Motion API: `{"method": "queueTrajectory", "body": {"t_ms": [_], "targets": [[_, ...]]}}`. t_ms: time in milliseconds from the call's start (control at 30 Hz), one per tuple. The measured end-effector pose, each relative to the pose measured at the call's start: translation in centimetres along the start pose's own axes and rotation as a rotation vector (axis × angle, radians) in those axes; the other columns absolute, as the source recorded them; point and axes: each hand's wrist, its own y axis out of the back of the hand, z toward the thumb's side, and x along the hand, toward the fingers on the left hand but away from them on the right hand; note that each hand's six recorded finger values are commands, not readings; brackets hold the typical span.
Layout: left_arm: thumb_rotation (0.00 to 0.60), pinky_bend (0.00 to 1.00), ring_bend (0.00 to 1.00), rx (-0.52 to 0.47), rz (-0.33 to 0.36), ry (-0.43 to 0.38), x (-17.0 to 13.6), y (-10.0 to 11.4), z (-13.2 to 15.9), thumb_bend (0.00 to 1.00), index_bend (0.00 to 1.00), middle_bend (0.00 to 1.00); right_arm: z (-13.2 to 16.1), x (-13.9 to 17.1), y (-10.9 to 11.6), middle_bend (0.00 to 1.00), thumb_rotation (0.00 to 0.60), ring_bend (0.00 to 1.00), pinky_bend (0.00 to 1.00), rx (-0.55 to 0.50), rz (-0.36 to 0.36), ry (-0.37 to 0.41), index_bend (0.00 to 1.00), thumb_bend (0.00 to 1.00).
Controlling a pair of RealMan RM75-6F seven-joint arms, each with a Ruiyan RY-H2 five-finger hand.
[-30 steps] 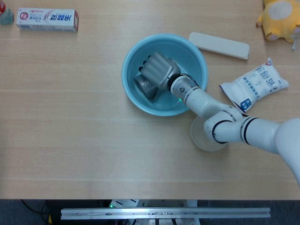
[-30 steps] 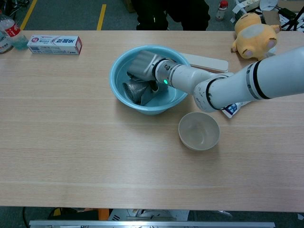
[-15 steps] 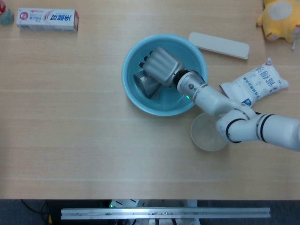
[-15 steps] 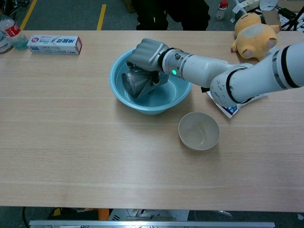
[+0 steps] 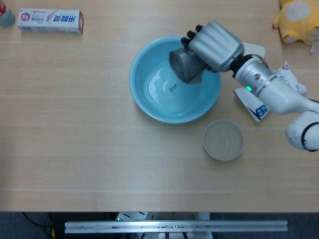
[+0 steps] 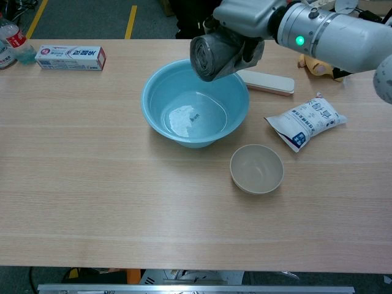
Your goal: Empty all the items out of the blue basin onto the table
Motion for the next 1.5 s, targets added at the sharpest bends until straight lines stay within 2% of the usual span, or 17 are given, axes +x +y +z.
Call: {"method": "queueTrajectory", "body": {"t_ms": [133, 267, 467, 667, 900, 1100, 1500], "targets": [[0.6, 0.2, 0.25, -0.002, -0.004, -0.009, 0.3, -0.2, 0.2, 0.22, 0.29, 0.28, -4.5, 2.8, -0.4, 0.64, 0.6, 0.64, 0.81, 0.005, 0.016, -0.097, 0.6, 0.38], [0.6, 0.2, 0.25, -0.003, -0.012, -0.026, 0.6, -0.5, 0.7, 0.22, 0.29, 0.28, -8.1, 5.6, -2.6, 0.64, 0.6, 0.64, 0.81, 0.005, 0.081, -0.186, 0.6, 0.38], [0.6, 0.2, 0.25, -0.005, -0.019, -0.046, 0.7, -0.7, 1.3, 0.22, 0.29, 0.28, -9.6, 7.2, -6.4, 0.64, 0.6, 0.64, 0.81, 0.03, 0.188, -0.221, 0.6, 0.38], [0.6, 0.2, 0.25, -0.005, -0.021, -0.043, 0.5, -0.7, 1.3, 0.22, 0.29, 0.28, -9.1, 7.1, -9.7, 0.64, 0.6, 0.63, 0.81, 0.062, 0.266, -0.212, 0.6, 0.38], [0.6, 0.2, 0.25, -0.005, -0.019, -0.03, 0.3, -0.6, 0.9, 0.22, 0.29, 0.28, -6.6, 5.9, -11.9, 0.64, 0.6, 0.63, 0.81, 0.087, 0.308, -0.166, 0.6, 0.38], [0.6, 0.2, 0.25, -0.006, -0.018, -0.024, 0.3, -0.6, 0.7, 0.22, 0.29, 0.28, -4.5, 5.1, -12.4, 0.64, 0.6, 0.62, 0.81, 0.091, 0.309, -0.131, 0.6, 0.38], [0.6, 0.2, 0.25, -0.009, -0.007, -0.015, 0.1, -0.3, 0.2, 0.22, 0.29, 0.28, -0.9, 3.1, -11.8, 0.63, 0.6, 0.6, 0.8, 0.066, 0.27, -0.082, 0.6, 0.38]]}}
